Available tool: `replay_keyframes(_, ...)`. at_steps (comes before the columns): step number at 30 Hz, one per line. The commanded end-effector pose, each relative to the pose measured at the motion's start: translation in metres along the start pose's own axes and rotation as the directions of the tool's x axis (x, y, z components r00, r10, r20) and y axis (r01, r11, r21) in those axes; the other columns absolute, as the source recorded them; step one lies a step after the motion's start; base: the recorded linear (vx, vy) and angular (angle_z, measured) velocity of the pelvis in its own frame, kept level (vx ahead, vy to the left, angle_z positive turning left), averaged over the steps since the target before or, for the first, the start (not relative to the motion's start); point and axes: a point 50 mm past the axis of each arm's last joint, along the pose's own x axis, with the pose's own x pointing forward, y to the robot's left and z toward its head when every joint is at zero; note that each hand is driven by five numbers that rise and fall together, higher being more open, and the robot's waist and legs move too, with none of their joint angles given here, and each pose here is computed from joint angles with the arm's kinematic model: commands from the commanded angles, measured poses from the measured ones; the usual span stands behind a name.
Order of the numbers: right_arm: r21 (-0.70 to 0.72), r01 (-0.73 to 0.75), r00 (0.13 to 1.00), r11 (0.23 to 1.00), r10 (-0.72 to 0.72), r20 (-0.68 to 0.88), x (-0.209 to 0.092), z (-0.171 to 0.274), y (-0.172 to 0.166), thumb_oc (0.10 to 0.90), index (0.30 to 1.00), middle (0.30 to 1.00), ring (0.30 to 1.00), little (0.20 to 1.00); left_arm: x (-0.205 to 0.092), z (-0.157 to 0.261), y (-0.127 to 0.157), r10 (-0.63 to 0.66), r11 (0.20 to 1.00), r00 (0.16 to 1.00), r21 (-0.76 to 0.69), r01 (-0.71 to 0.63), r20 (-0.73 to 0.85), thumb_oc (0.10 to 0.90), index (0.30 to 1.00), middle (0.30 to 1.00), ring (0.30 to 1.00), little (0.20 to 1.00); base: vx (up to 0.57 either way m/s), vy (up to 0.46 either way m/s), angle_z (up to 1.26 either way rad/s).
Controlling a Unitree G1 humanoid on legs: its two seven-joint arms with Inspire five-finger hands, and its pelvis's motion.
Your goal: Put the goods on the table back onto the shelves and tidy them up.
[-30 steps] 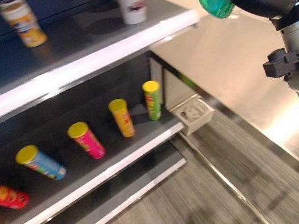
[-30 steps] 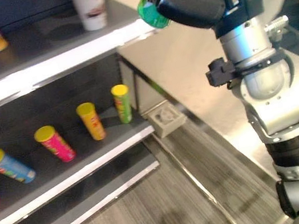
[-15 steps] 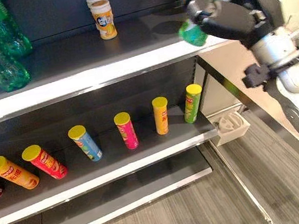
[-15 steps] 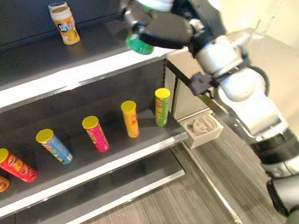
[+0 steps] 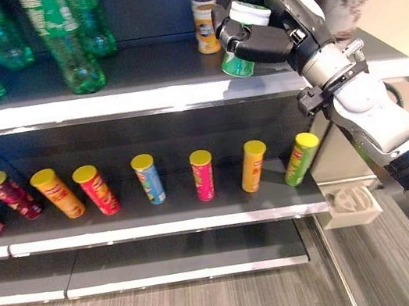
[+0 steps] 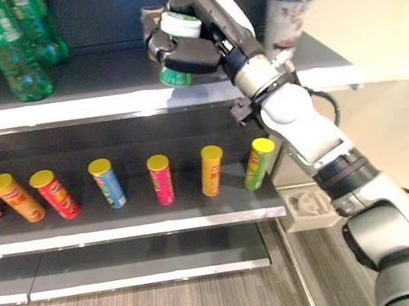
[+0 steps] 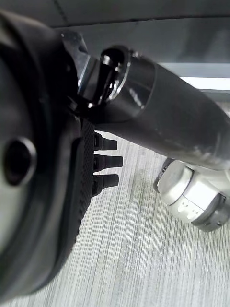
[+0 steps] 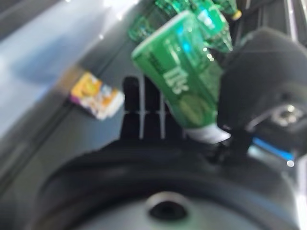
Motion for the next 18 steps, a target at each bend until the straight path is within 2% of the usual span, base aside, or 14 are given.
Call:
replay_keyframes(1, -0.045, 0.142, 0.97, 0.989, -0.13, 0.205, 0.031, 0.056, -0.027, 0.4, 0.3, 0.3, 0.3, 0.3, 0.004, 0.024, 0.021, 0.057, 0.997, 0.996, 0.056, -0.061, 0.067, 0.8, 0.9, 0.9, 0.9, 0.9, 0.02, 0.011, 0.27)
replay_keyframes(8, -0.158, 0.237, 0.967, 0.959, -0.218, 0.131, 0.034, 0.041, -0.04, 0.4, 0.3, 0.3, 0.3, 0.3, 0.005, 0.025, 0.021, 0.058, 0.997, 0.996, 0.052, -0.062, 0.066, 0.8, 0.9, 0.9, 0.9, 0.9, 0.01, 0.012, 0.27)
replay_keyframes(16, -0.395, 0.334, 0.942, 0.856, -0.311, 0.123, 0.036, 0.035, -0.056, 0.4, 0.3, 0.3, 0.3, 0.3, 0.004, 0.029, 0.024, 0.073, 0.995, 0.994, 0.069, -0.079, 0.085, 0.8, 0.9, 0.9, 0.9, 0.9, 0.01, 0.019, 0.13)
replay_keyframes(18, -0.409, 0.339, 0.941, 0.847, -0.313, 0.131, 0.035, 0.036, -0.056, 0.4, 0.3, 0.3, 0.3, 0.3, 0.005, 0.03, 0.024, 0.073, 0.994, 0.993, 0.07, -0.079, 0.088, 0.8, 0.9, 0.9, 0.9, 0.9, 0.0, 0.014, 0.12)
